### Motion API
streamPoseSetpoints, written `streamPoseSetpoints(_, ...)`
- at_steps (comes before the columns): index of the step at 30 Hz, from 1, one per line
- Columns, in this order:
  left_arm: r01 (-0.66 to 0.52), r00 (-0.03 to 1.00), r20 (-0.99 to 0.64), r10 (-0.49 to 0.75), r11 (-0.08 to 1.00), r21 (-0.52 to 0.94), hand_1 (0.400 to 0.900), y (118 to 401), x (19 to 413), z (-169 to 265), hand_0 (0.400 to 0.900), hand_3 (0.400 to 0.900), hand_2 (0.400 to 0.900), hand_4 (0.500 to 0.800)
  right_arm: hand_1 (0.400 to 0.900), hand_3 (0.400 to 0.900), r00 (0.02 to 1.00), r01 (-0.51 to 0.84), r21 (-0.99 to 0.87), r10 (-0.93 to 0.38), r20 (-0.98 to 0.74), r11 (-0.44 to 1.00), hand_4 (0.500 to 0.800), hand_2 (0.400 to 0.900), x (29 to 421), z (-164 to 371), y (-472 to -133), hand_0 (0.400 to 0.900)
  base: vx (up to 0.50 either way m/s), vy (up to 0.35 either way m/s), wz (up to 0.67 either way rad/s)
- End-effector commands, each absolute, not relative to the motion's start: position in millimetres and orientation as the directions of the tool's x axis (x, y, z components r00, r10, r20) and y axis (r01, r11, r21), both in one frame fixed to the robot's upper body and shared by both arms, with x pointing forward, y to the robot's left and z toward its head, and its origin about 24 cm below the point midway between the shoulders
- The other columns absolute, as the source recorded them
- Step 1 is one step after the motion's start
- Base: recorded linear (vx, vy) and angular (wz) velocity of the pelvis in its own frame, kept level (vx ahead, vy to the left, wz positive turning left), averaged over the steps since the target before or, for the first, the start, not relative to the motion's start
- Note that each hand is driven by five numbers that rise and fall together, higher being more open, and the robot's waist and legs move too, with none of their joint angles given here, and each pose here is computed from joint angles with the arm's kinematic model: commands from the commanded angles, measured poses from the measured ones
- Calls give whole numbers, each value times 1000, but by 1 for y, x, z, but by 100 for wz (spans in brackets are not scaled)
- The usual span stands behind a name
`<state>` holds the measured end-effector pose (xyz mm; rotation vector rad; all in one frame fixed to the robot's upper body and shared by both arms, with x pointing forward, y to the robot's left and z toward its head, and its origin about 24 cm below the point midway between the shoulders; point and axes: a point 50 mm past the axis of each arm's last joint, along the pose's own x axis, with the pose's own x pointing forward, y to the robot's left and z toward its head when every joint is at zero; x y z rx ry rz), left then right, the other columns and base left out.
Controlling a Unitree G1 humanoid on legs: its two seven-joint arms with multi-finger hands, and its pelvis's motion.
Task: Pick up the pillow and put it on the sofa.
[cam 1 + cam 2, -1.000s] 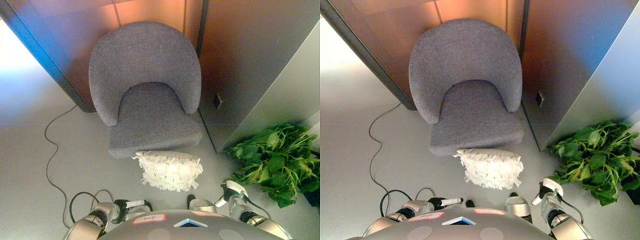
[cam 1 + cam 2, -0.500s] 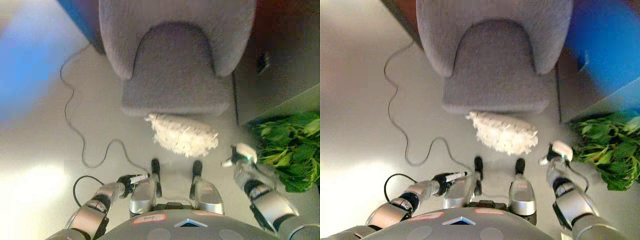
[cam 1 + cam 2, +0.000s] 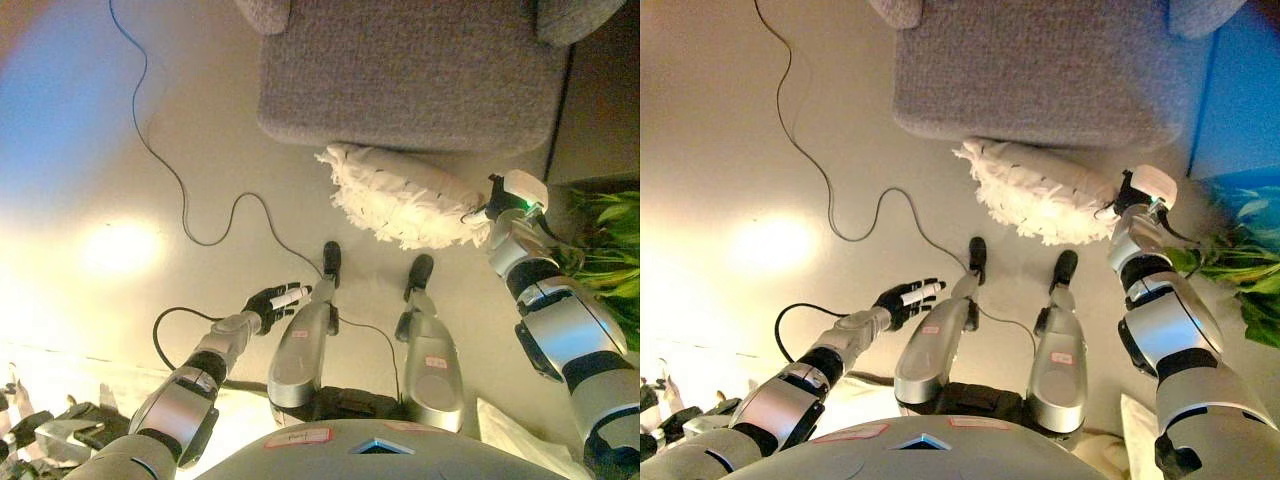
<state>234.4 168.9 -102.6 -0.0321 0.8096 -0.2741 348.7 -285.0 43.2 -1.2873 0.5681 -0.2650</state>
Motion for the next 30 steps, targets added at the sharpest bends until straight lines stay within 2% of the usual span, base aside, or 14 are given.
streamPoseSetpoints(1,191,712,-664,-229,973,-131,900,185,241,-94,900,900,900,800,900,900,851,-8,-985,-516,-99,175,800,900,371,106,-301,900,-21,79,-1)
streamPoseSetpoints(17,217,817,-479,-321,941,-260,900,162,245,-76,900,900,900,800,900,900,883,28,-980,-465,-69,197,800,900,387,141,-291,900,5,62,0)
streamPoseSetpoints(24,246,848,-393,-356,920,-304,900,168,241,-65,900,900,900,800,900,900,874,-27,-972,-466,-136,234,800,900,395,173,-291,900,-27,37,8)
streamPoseSetpoints(26,246,848,-393,-356,920,-304,900,168,241,-65,900,900,900,800,900,900,874,-27,-972,-466,-136,234,800,900,395,173,-291,900,20,-23,6)
streamPoseSetpoints(27,261,858,-360,-368,914,-311,900,171,238,-58,900,900,900,800,900,900,877,-8,-979,-469,-105,204,800,900,399,194,-289,900,31,-49,13)
streamPoseSetpoints(30,267,866,-340,-367,913,-307,900,172,235,-56,900,900,900,800,900,900,881,6,-979,-464,-91,204,800,900,403,211,-285,900,-20,-30,8)
